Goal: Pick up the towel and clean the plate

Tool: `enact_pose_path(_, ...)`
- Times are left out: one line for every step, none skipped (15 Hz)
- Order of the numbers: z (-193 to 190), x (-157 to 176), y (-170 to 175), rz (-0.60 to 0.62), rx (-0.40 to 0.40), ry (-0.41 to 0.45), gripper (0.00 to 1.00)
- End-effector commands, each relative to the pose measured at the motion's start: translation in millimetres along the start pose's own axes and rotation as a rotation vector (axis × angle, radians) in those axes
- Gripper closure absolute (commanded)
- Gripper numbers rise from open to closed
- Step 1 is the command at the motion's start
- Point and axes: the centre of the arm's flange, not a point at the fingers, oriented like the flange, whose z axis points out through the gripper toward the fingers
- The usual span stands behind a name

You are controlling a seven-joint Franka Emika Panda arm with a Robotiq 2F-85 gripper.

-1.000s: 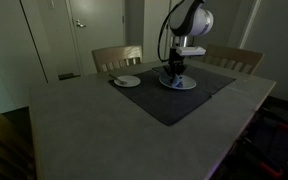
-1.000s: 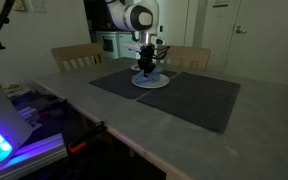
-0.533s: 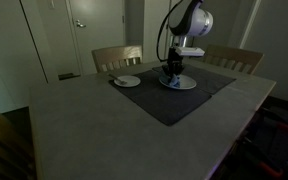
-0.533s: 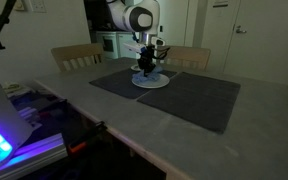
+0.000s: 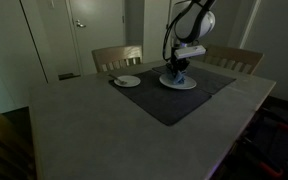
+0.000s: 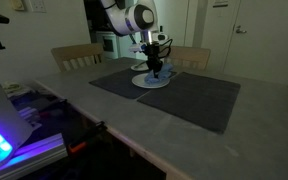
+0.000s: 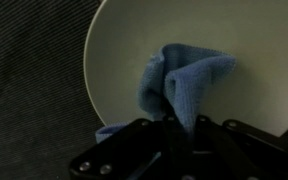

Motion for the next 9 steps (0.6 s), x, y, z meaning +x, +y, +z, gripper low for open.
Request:
enact_pose_path(9.4, -4.2, -5.3, 0.039, 0.108, 0.016, 0.98)
enact_pose_path(9.3, -5.0, -9.3, 0.040, 0.175, -0.004, 0.98)
enact_pose_path(6.6, -6.5, -15.1, 0.030, 0.223, -0.016, 0.98)
enact_pose_path(0.5, -7.3, -19.9, 0.012, 0.256, -0.025, 0.98)
enact_pose_path(-8.1, -7.7, -23.1, 0.001, 0.273, -0.021, 0.98)
enact_pose_path(-16.6, -8.5, -24.6, -0.007, 0.288, -0.025, 0.98)
enact_pose_path(-28.0, -8.8, -26.3, -0.015, 0.289, -0.026, 0.98)
enact_pose_path(-39.1, -8.9, -27.7, -0.025, 0.284, -0.020, 0.98)
enact_pose_path(-52.2, -9.3, -29.5, -0.034, 0.274, -0.011, 0.98)
